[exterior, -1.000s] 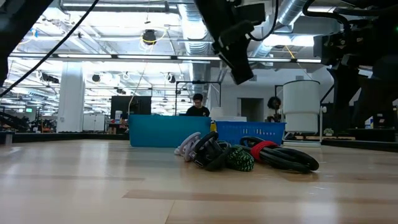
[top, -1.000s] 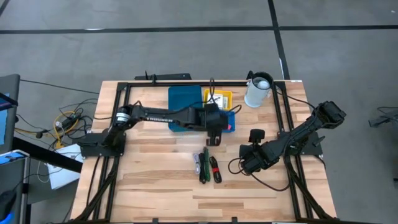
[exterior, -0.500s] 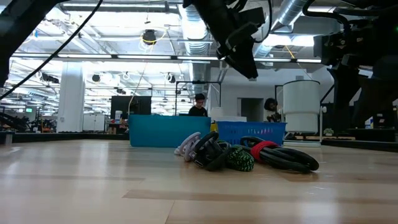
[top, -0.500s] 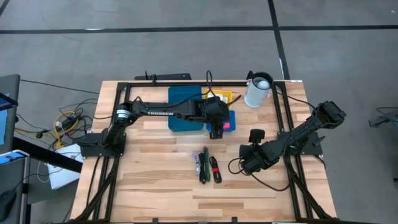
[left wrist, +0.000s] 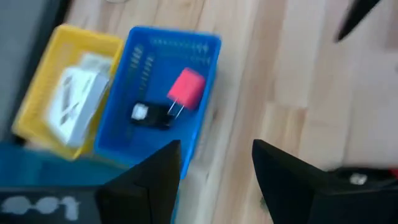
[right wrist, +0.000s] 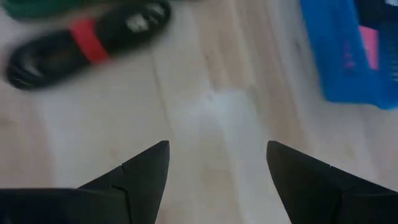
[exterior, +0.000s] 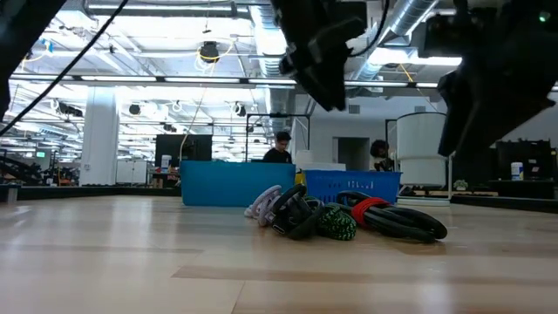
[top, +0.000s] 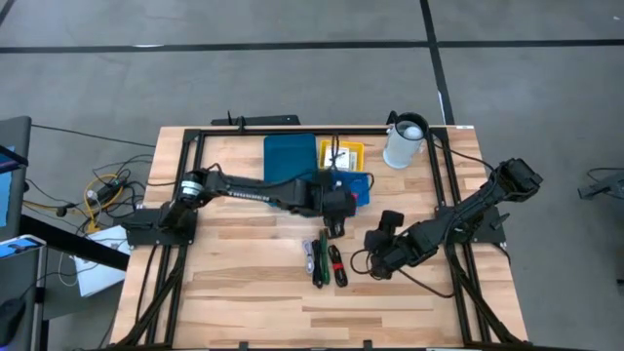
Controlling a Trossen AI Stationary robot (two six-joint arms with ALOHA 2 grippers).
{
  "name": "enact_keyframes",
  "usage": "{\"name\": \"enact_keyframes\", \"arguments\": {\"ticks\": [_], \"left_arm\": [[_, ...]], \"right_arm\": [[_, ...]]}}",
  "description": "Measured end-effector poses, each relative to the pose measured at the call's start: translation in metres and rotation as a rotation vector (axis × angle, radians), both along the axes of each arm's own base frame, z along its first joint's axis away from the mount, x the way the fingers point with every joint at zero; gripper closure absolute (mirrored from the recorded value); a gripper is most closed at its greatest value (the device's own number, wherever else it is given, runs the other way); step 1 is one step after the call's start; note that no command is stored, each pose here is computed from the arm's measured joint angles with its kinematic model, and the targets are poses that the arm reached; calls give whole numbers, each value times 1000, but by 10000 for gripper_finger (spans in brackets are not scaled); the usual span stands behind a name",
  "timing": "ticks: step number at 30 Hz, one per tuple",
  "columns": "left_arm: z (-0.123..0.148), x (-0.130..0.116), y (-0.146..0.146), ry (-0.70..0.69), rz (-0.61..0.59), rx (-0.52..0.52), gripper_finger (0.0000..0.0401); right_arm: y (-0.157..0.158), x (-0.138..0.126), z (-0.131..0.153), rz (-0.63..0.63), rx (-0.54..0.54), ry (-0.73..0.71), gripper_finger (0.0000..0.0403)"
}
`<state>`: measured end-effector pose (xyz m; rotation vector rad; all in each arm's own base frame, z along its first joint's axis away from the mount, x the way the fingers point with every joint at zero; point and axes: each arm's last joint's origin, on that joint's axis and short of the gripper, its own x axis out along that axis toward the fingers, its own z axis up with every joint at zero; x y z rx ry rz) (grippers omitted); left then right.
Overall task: Pick and place items into bin
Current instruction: Put the right black charger cable into the big dark blue bin
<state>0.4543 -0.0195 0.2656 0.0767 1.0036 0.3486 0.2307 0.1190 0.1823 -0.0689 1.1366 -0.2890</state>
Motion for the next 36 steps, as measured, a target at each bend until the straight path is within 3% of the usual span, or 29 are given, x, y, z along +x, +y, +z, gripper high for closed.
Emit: {"name": "enact_keyframes", "arguments": {"ticks": [6, 15, 20, 27, 36], "left_arm": [[22, -26, -31, 24, 72, 138, 211], [102, -86, -71, -159, -9, 109, 211], [125, -127, -73, -240, -11, 80, 211], [114, -187, -57, -386, -9, -61, 211], [55, -248, -41, -704, -277, -315, 211]], "right_arm": [[10, 6, 1, 46, 158, -33, 138], [36, 17, -30, 114, 166, -30, 138], [38, 33, -36, 176, 300, -61, 138], [33, 38, -34, 85, 456, -37, 138], [24, 56, -19, -12, 501, -106, 138]]}}
